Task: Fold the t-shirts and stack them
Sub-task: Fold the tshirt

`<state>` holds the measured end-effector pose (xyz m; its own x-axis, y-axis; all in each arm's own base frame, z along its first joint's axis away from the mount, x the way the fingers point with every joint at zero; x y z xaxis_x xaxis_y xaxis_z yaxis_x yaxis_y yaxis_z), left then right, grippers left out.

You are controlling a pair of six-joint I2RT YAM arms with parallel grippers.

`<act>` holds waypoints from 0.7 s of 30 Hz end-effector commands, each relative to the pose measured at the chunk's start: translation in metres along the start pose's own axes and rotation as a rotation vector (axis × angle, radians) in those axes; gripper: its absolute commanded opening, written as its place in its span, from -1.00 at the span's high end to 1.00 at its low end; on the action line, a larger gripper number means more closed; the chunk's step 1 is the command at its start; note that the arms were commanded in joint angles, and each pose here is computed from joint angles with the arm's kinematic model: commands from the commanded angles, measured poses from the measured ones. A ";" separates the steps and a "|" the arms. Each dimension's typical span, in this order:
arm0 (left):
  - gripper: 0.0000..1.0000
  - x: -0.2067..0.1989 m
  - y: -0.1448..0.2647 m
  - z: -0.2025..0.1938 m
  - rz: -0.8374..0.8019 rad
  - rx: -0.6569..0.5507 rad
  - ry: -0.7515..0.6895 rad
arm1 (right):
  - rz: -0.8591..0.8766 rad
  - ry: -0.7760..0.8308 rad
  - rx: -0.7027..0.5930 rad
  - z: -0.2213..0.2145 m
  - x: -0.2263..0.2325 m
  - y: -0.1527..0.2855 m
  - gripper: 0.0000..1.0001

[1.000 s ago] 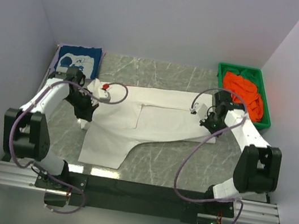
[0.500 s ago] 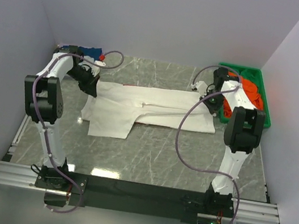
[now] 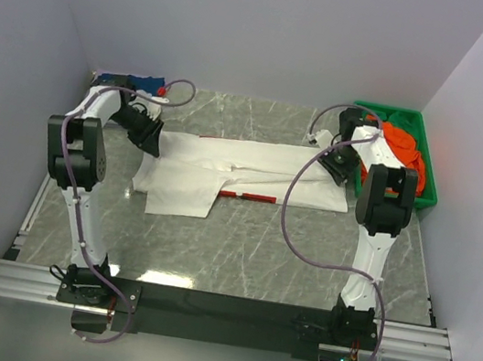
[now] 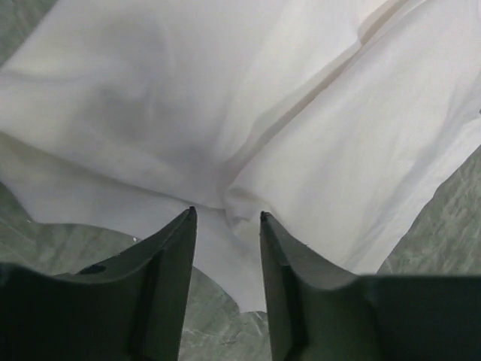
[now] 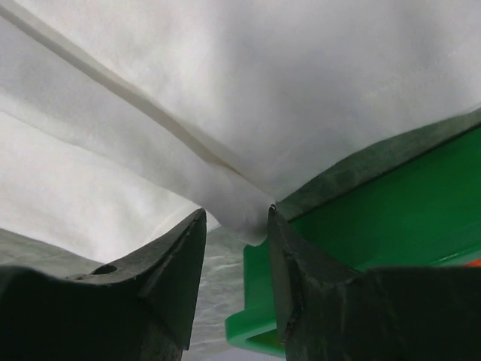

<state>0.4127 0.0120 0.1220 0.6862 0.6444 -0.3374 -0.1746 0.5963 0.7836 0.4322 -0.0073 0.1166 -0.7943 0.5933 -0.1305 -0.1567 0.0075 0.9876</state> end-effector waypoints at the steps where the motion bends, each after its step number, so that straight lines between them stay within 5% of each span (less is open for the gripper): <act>1: 0.02 -0.018 0.023 -0.002 0.014 -0.050 0.031 | -0.057 -0.088 -0.068 0.003 0.000 0.047 0.08; 5: -0.09 -0.025 0.036 -0.023 0.027 -0.069 0.096 | 0.010 -0.187 -0.082 -0.010 0.015 0.061 0.07; 14: -0.02 -0.038 0.036 -0.069 0.023 -0.026 0.262 | 0.178 -0.477 -0.032 -0.049 0.040 0.045 0.11; 21: -0.06 -0.039 0.023 -0.079 0.008 -0.022 0.333 | 0.149 -0.601 -0.047 -0.054 0.045 0.033 0.09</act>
<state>0.3226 0.0413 0.1050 0.4205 0.7655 -0.4869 -0.1582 0.5904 0.7915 0.3591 -0.0310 0.1256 -0.4005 0.9105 0.1032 -0.0251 -0.1235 0.9920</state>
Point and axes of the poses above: each gripper's point midway between its finger pads, its own y axis back along the fingers, its own x axis along the line the jaws close on, z = x × y, the point moved 8 cm from there along y, back along the fingers
